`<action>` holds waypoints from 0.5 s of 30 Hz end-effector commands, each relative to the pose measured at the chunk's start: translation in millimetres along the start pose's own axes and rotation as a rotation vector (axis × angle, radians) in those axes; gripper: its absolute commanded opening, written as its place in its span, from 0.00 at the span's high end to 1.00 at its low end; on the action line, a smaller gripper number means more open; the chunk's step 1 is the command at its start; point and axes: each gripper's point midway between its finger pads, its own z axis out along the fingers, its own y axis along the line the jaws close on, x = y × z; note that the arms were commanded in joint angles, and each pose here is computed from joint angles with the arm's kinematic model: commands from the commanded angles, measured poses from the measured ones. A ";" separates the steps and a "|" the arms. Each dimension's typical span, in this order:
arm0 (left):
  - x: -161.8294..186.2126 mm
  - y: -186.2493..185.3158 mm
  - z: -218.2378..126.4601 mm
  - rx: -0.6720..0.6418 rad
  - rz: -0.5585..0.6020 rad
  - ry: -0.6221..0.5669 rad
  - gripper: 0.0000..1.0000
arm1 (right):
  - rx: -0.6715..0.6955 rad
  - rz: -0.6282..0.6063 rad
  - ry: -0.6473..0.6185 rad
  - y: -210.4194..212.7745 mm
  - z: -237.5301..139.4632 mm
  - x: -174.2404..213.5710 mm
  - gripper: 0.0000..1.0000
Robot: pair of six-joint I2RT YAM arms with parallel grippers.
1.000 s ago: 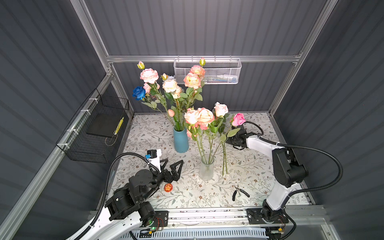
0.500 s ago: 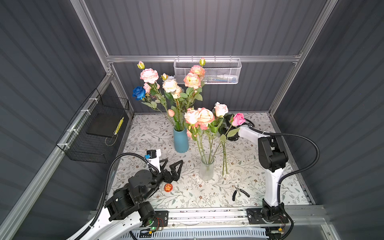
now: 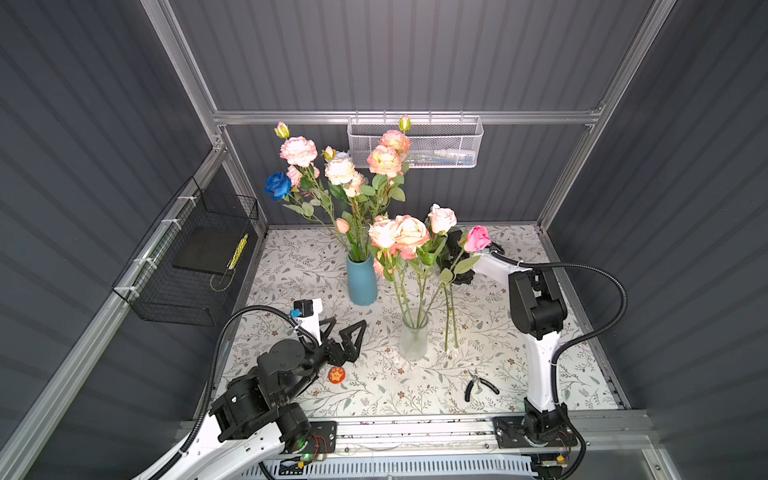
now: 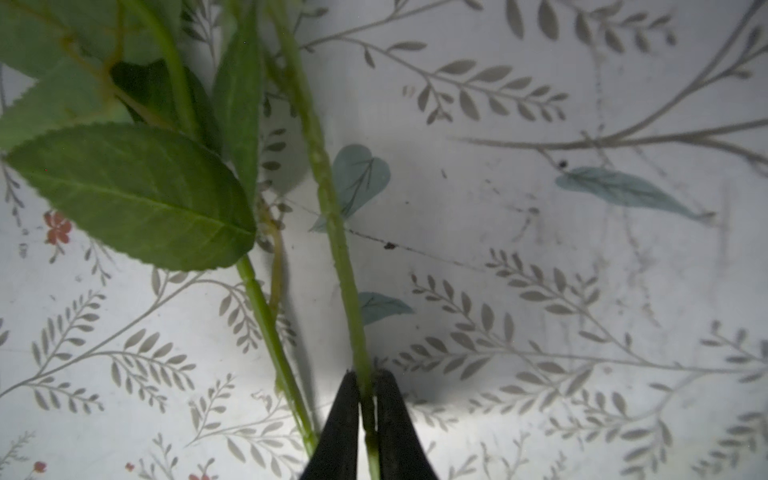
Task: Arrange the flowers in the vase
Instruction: 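Grasp a white peony stem with the right gripper and lift it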
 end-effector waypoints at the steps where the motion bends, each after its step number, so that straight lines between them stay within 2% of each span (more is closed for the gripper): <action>1: 1.1 -0.1 -0.8 0.004 0.004 0.002 0.00 | 0.032 -0.006 -0.008 -11.7 -8.8 8.0 0.97; 2: 0.7 0.0 -1.0 0.003 0.002 0.001 0.00 | 0.028 -0.003 -0.025 -13.4 -13.3 7.7 1.00; 7: -3.6 -1.3 -4.4 0.007 0.000 -0.009 0.00 | 0.018 0.042 -0.111 -29.3 -38.2 8.4 1.00; 15: -13.5 -6.3 -8.3 0.018 0.001 -0.028 0.00 | 0.062 0.155 -0.282 -73.1 -99.1 11.5 1.00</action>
